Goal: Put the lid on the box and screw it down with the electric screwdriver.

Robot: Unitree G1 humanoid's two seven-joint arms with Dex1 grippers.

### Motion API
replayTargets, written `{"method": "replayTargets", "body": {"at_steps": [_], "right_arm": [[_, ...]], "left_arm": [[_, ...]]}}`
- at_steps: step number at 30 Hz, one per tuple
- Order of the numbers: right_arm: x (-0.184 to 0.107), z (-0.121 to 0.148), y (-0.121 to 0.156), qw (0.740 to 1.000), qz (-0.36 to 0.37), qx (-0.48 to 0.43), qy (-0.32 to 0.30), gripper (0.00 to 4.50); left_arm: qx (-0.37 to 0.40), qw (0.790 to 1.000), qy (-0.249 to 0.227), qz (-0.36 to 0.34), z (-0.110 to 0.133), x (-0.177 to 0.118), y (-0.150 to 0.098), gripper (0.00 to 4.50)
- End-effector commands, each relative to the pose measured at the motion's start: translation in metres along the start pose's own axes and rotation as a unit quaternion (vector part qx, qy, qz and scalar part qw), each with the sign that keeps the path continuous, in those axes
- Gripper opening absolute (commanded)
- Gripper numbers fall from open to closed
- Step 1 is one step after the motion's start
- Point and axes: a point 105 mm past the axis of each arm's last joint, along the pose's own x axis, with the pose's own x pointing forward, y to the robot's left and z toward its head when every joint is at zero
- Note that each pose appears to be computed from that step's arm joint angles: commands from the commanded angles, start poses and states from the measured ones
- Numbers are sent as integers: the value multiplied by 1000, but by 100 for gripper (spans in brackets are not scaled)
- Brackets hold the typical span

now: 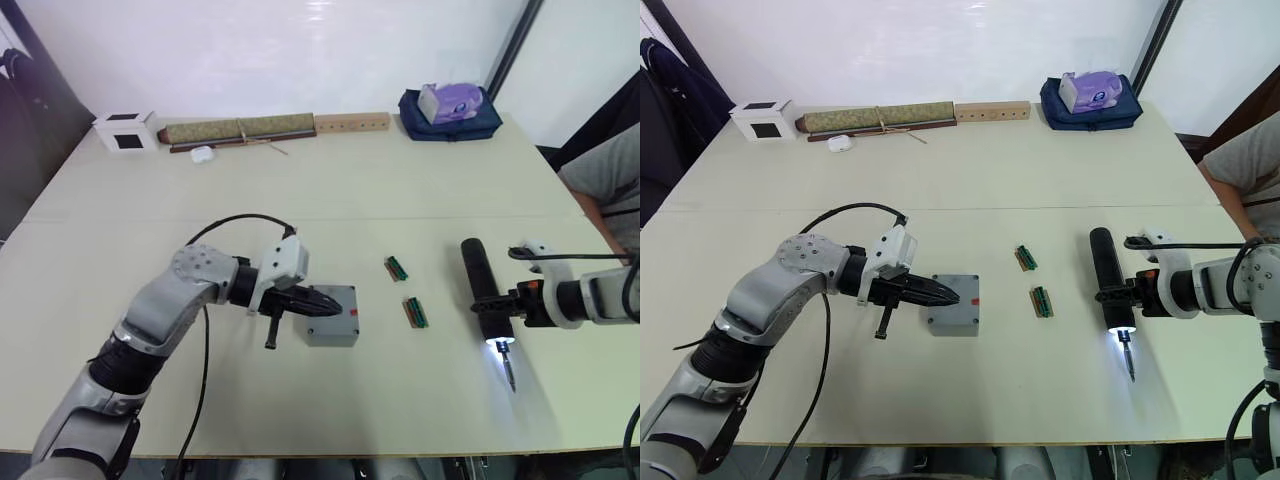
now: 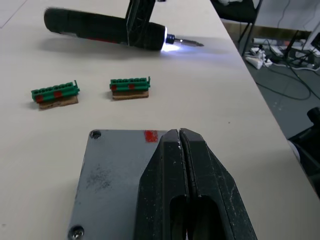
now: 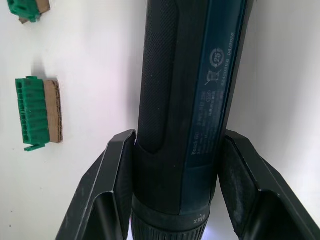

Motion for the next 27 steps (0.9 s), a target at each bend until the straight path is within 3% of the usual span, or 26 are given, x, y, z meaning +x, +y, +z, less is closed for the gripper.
{"method": "replayTargets", "body": {"at_steps": [1,4,16,21,24,27], "right_arm": [[-3,3,-4,1000,-18,-13,-11,377],[-2,4,-2,1000,-18,-21,-13,443],[-22,32,15,994,-22,-52,-88,443],[-68,63,45,966,-29,-178,-185,443],[-77,57,67,948,14,-244,-204,443],[-71,19,96,931,107,-300,-176,443]], "left_arm": [[19,1000,-7,2,7,-2,1,0],[17,1000,-5,6,5,-4,3,0],[14,1000,4,14,2,-9,7,0],[-9,998,33,50,-6,-35,12,0],[-30,997,38,66,-8,-48,12,0],[-62,993,56,86,-15,-68,5,0]]}}
